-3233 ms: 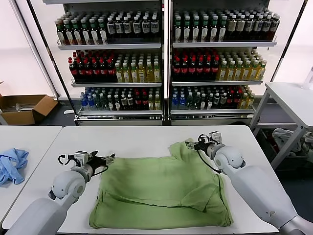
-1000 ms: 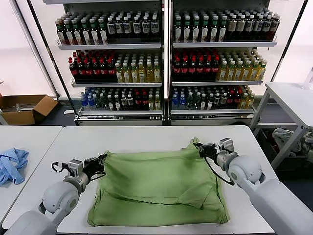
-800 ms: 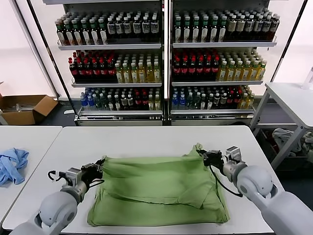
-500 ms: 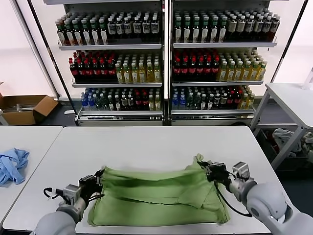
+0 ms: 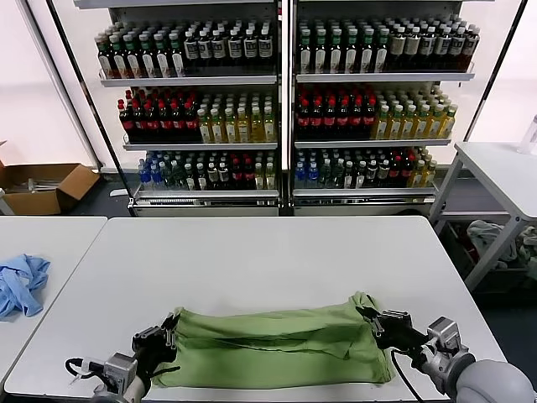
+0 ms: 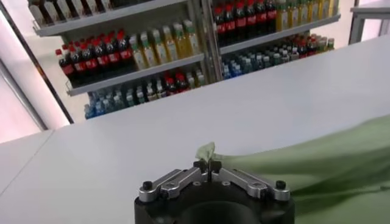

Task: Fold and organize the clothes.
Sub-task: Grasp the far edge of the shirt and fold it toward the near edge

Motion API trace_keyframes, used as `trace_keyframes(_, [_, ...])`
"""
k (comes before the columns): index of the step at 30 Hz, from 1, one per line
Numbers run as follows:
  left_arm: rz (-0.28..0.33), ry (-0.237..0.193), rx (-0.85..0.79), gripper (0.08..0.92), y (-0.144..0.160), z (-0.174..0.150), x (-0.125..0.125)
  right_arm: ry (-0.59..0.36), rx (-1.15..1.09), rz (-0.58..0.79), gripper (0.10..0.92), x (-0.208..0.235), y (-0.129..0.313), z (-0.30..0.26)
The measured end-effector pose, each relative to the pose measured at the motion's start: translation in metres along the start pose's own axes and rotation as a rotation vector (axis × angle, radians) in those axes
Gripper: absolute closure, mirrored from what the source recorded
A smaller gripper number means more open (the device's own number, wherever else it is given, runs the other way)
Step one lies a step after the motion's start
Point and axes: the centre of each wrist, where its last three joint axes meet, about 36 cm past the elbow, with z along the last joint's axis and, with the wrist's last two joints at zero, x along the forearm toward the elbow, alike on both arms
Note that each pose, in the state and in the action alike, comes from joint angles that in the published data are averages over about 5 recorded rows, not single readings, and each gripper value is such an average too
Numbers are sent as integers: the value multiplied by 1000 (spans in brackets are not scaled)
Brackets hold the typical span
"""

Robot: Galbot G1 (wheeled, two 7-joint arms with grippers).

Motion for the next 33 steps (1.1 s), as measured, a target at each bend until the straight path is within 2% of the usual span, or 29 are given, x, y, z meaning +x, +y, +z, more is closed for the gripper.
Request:
trace_keyframes(9, [-23, 19, -2, 915, -10, 16, 7, 32, -16, 5, 916, 10, 12, 12])
trace_keyframes(20, [-30, 33, 2, 911, -20, 28, 7, 35, -80, 89, 916, 10, 21, 30])
trace_keyframes(23, [-42, 32, -3, 869, -19, 31, 4, 28, -100, 120, 916, 8, 24, 33])
trace_keyframes(33, [-70, 30, -32, 582, -15, 36, -5, 22, -199, 288, 899, 2, 52, 39])
